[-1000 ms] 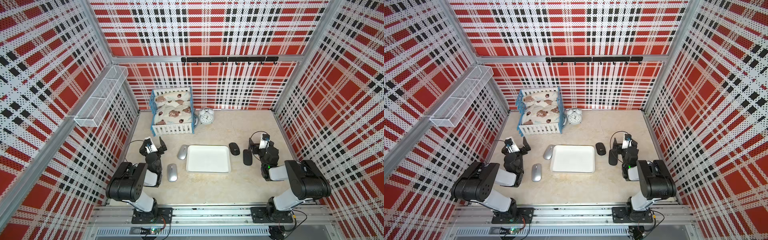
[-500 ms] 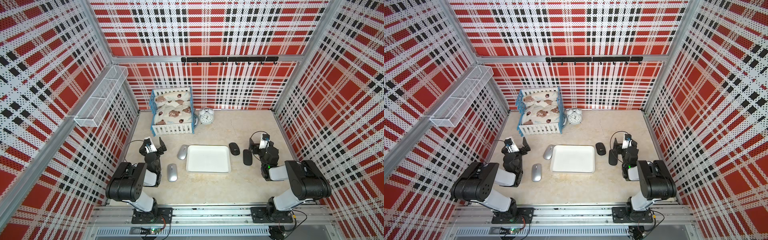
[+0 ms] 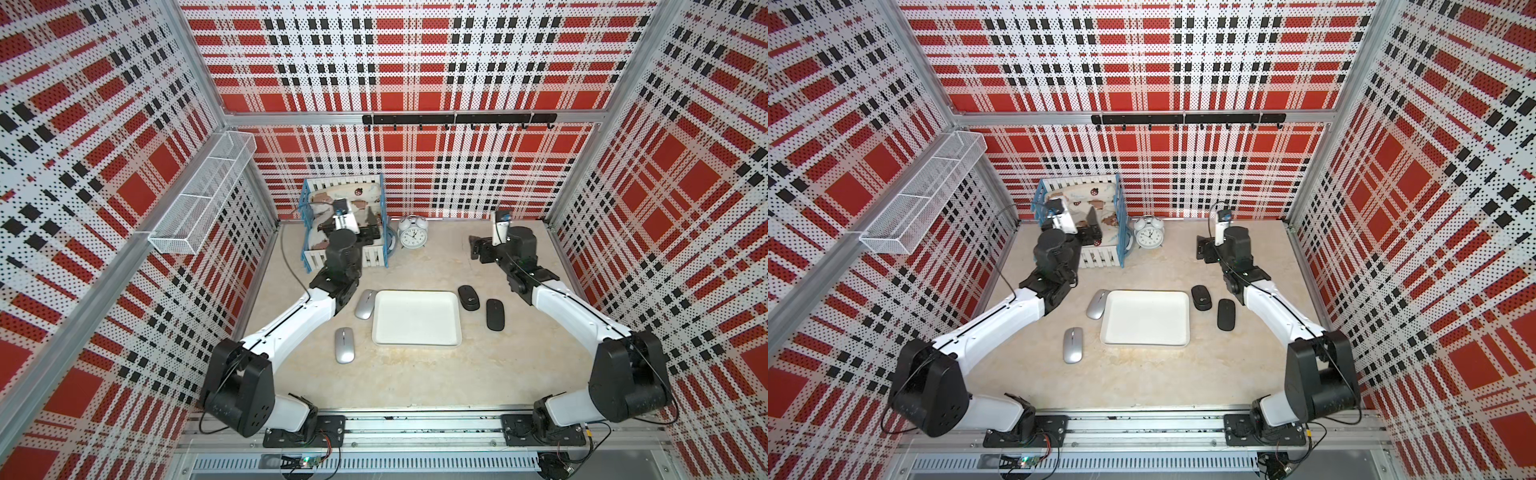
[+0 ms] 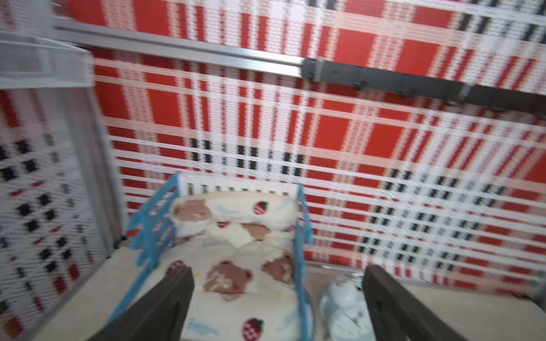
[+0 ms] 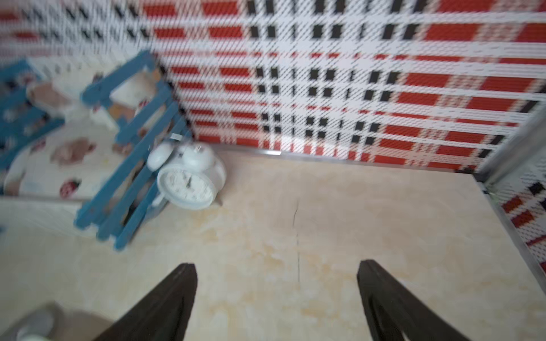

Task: Put the mouse in the storage box
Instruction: Pick up the mouse from the center of the board.

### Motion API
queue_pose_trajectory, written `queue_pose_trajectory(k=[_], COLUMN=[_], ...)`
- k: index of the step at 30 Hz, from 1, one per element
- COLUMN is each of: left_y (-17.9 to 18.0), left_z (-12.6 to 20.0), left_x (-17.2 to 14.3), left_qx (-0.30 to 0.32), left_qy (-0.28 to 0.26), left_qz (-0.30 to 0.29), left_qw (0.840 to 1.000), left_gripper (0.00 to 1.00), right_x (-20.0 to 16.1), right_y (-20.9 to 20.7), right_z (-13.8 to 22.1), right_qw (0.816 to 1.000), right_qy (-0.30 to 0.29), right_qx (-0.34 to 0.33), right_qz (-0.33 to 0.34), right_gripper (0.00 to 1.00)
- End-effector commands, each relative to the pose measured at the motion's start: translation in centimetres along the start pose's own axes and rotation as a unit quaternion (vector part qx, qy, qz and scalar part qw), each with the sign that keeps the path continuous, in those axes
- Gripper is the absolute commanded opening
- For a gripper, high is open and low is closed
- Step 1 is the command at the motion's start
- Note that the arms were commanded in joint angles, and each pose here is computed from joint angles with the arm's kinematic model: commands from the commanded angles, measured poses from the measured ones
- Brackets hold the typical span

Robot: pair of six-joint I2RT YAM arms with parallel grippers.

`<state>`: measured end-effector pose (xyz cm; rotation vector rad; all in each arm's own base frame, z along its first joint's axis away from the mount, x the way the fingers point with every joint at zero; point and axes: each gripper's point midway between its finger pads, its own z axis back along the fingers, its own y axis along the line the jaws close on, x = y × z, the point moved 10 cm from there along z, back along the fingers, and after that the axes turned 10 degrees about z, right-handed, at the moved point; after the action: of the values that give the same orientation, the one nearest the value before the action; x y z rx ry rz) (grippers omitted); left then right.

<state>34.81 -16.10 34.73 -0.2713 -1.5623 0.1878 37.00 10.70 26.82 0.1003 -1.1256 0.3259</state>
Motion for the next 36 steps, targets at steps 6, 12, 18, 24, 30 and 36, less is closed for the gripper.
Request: queue_pose_trajectory(k=[6, 12, 18, 24, 30, 36], left_y=[-3.9, -2.3, -2.4, -2.5, -2.7, -2.6], left_z=[2.2, 2.3, 2.9, 2.8, 2.7, 3.0], left_x=[-8.9, -10.8, -11.2, -11.4, -11.4, -11.3], left_qx=[-0.113, -0.147, -0.160, -0.161, -0.161, -0.156], left_qy=[0.204, 0.229, 0.224, 0.225, 0.225, 0.221], left_qz=[-0.043, -0.002, -0.008, -0.010, -0.009, -0.015], left_qw=[0.972, 0.962, 0.961, 0.961, 0.961, 0.963], left_gripper=[0.97, 0.98, 1.00, 1.00, 1.00, 0.99], right_x=[-7.1, -9.2, -10.3, -10.6, -10.7, -10.6], right_y=[1.5, 2.1, 2.5, 2.8, 3.2, 2.9], right_z=[0.4, -1.2, -2.2, -3.2, -4.8, -5.4], right_qw=[0.975, 0.954, 0.941, 0.939, 0.933, 0.931], right_qy=[0.214, 0.284, 0.325, 0.333, 0.351, 0.359], right_qx=[0.056, 0.093, 0.092, 0.082, 0.067, 0.044], right_qz=[-0.017, -0.004, 0.012, 0.021, 0.034, 0.041], right_gripper=[0.97, 0.86, 0.84, 0.83, 0.78, 0.78])
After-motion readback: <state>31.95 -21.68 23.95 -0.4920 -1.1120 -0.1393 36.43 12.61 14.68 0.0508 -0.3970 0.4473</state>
